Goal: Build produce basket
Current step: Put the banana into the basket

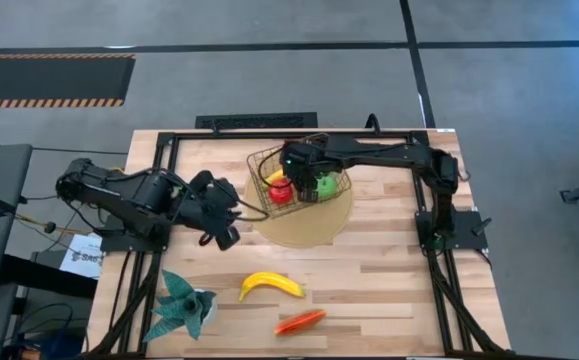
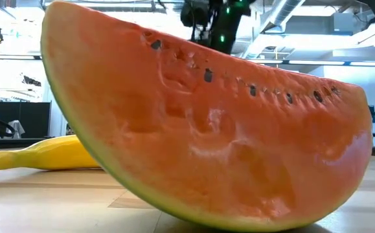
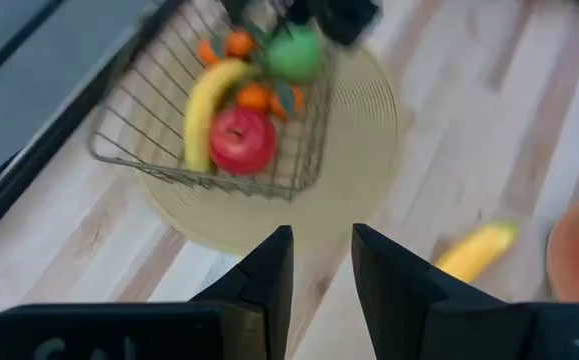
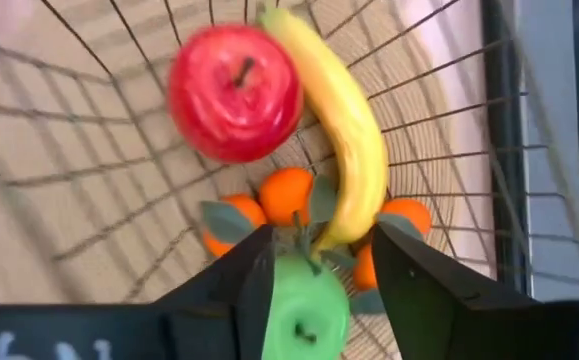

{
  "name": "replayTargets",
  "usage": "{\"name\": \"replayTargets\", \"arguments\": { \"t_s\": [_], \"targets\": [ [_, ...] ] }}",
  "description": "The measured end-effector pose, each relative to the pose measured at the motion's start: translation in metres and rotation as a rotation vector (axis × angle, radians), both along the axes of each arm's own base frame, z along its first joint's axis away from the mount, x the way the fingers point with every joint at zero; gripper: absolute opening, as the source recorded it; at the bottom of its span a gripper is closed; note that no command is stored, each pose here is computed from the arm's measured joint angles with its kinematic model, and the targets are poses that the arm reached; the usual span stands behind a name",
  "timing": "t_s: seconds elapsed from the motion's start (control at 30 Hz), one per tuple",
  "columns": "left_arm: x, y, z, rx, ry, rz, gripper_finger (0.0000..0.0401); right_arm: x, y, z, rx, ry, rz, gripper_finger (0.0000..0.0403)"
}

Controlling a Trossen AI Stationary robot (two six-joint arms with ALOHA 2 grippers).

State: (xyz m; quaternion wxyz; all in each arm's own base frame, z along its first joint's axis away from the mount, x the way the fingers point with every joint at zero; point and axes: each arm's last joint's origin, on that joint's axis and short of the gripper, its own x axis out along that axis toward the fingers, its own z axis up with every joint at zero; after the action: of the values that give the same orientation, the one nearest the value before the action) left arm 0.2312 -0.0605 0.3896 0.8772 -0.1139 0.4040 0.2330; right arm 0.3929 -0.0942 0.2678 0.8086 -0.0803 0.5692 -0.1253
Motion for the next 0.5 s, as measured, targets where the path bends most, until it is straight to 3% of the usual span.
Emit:
{"name": "replayTargets", "arguments": {
  "t_s": [0.17, 0.37, 0.5],
  "targets": [
    [0.019, -0.014, -0.02, 0.031, 0.123, -0.119, 0.009, -0.004, 0.013, 0.043, 0.039, -0.013, -0.059, 0.0194],
    [0.052, -0.042, -0.063, 0.036, 0.329, -0.303, 0.009, -0.014, 0.037, 0.096, 0.075, -0.072, -0.102, 0.0194],
    [0.07, -0.054, -0.09, 0.025, 0.42, -0.336, 0.009, -0.022, 0.056, 0.125, 0.091, -0.137, -0.134, 0.019]
  ]
}}
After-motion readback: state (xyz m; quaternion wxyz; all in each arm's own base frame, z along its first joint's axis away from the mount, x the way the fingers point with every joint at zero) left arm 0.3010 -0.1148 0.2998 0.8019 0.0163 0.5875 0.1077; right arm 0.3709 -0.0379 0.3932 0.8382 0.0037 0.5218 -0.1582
